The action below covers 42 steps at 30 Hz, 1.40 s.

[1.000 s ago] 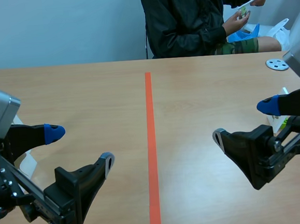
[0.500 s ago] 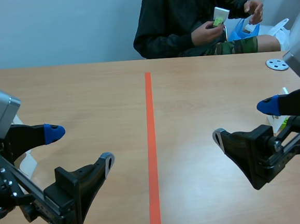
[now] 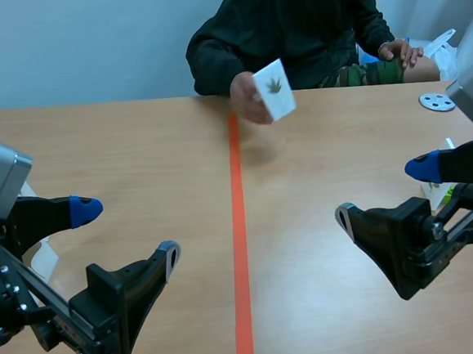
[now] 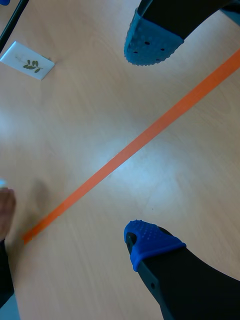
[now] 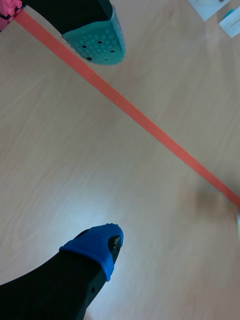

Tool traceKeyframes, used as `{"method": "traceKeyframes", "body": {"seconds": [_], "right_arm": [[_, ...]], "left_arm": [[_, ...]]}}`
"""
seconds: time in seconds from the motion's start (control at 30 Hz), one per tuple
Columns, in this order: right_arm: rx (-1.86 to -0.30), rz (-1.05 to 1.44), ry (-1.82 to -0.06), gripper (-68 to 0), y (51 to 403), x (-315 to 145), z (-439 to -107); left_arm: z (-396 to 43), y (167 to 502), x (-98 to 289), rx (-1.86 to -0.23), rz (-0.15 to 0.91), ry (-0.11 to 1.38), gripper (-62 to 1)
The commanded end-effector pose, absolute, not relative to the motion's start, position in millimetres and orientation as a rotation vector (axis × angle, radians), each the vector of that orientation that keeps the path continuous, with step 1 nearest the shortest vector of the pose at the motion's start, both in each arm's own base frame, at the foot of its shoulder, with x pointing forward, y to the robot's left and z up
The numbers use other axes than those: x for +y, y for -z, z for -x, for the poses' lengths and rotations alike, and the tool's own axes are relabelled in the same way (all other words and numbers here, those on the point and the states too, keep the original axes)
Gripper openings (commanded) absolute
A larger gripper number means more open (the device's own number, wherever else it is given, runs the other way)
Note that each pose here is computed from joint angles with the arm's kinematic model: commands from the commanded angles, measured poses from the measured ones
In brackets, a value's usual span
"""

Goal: Sort the leaf by its shape. The table is split by an orange tape line. A compound leaf with several leaflets goes to the left side, a simple leaf with one blade goes to the right side. Return to the home posture when a red brick is placed on the table.

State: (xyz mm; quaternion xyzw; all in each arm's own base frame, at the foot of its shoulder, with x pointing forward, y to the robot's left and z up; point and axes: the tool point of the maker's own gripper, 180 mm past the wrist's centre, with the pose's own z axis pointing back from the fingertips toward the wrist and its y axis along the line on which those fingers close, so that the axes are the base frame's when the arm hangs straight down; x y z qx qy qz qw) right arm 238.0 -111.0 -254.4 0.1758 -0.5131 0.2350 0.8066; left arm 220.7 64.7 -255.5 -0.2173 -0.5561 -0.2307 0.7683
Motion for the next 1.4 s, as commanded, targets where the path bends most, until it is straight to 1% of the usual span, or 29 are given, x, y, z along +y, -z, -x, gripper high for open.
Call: {"method": "traceKeyframes", "body": {"seconds": [0.0,1.0,1.17,1.37], "right_arm": [[-1.135,-0.377,-0.510,0.4,243.7,-111.1,-242.8],[-1.135,-0.377,-0.510,0.4,243.8,-111.1,-242.8],[-1.134,-0.377,-0.510,0.4,243.9,-111.1,-242.7],[-1.134,-0.377,-0.510,0.4,243.9,-111.1,-242.6]], "left_arm": [[-221.1,249.0,62.9,-1.231,0.488,0.489,1.4],[-218.2,250.6,60.1,-1.216,0.501,0.506,1.4],[-214.3,251.7,55.9,-1.207,0.514,0.544,1.4],[-212.9,255.1,56.0,-1.199,0.495,0.575,1.4]]}}
